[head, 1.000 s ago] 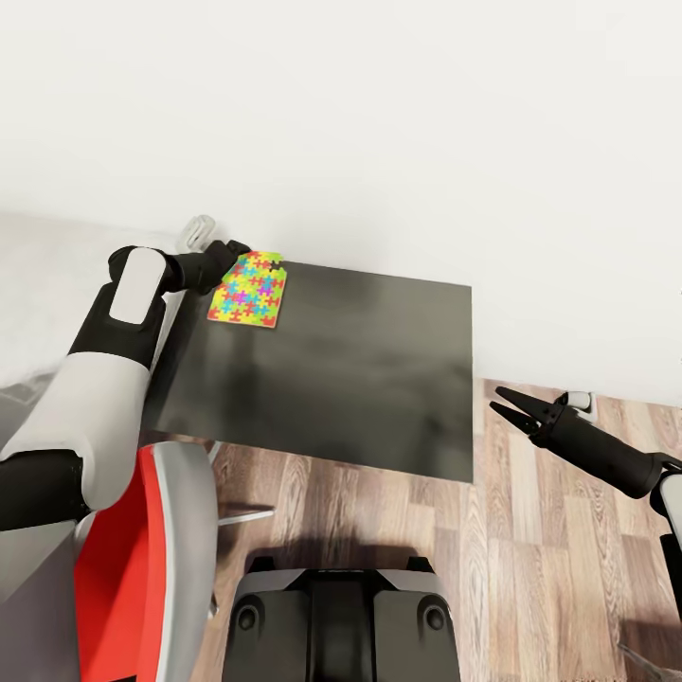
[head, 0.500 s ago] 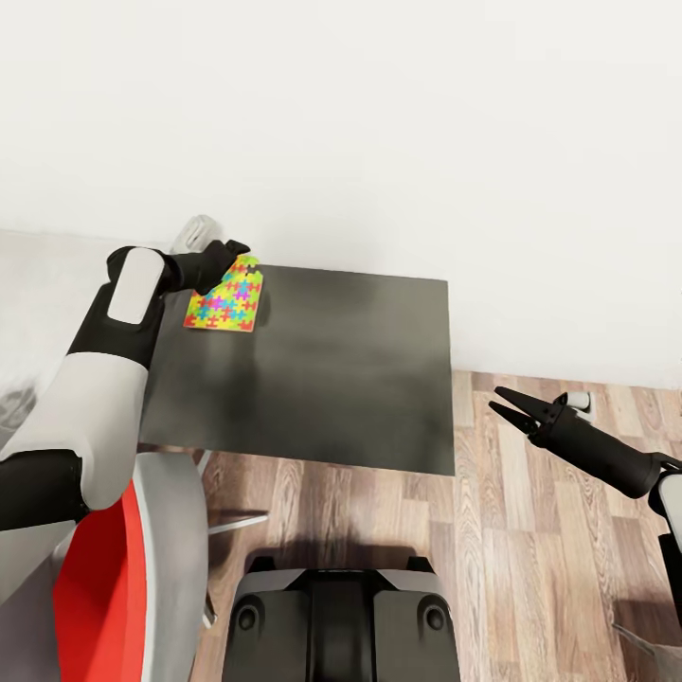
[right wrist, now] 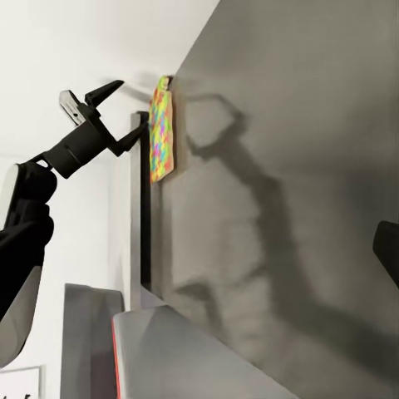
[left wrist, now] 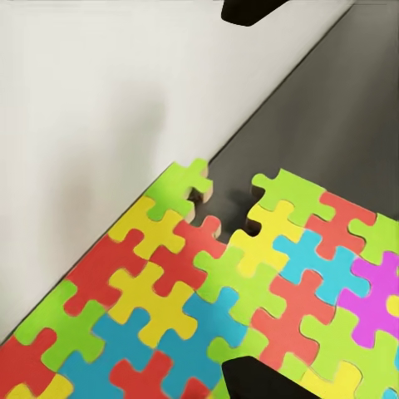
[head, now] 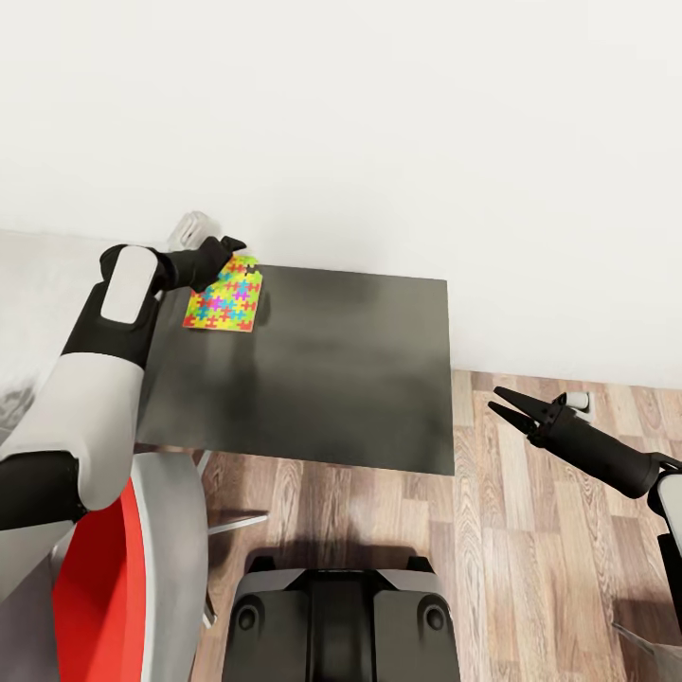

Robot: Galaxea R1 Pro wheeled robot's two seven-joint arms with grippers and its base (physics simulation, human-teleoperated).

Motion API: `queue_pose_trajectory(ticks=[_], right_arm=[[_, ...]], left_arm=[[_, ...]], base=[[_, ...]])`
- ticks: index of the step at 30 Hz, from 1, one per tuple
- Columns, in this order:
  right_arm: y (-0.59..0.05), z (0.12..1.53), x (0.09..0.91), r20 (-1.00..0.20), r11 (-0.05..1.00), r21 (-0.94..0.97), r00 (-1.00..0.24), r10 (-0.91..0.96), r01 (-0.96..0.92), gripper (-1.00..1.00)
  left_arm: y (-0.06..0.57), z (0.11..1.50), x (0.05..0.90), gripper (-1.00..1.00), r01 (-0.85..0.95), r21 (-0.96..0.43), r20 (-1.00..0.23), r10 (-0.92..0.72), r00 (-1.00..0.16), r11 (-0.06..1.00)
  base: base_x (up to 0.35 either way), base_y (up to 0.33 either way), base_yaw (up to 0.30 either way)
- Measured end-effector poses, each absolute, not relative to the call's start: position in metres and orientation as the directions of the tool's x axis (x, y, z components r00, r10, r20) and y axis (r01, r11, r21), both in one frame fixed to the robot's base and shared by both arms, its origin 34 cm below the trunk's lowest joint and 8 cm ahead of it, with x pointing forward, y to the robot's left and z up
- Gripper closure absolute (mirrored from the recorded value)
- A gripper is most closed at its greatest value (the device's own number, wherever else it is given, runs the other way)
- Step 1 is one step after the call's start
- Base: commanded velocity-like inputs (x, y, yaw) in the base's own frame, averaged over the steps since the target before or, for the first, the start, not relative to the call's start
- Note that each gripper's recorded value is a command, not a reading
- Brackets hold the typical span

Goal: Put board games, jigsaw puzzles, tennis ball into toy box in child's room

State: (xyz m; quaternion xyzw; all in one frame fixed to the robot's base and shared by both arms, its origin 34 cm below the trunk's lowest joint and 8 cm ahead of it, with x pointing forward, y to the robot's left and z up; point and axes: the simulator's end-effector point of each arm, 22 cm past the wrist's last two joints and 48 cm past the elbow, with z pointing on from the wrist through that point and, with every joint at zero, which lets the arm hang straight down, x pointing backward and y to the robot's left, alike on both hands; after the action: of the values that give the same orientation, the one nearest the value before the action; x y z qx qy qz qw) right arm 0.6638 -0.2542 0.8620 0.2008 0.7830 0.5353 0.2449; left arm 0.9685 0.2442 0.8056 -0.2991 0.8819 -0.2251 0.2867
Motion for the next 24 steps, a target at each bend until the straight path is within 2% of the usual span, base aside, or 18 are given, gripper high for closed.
queue_pose_trajectory(ticks=[24], right_arm=[[-0.253,0.862,0.664,-0.167,0.345,0.937,-0.801,0.576,0.053,-1.0]], left_arm=[[0.243,0.825,0.965,-1.0,-0.352,-0.587,-0.394,-0.638,-0.662,0.729]], base=[[0.0,0.0,0.0]])
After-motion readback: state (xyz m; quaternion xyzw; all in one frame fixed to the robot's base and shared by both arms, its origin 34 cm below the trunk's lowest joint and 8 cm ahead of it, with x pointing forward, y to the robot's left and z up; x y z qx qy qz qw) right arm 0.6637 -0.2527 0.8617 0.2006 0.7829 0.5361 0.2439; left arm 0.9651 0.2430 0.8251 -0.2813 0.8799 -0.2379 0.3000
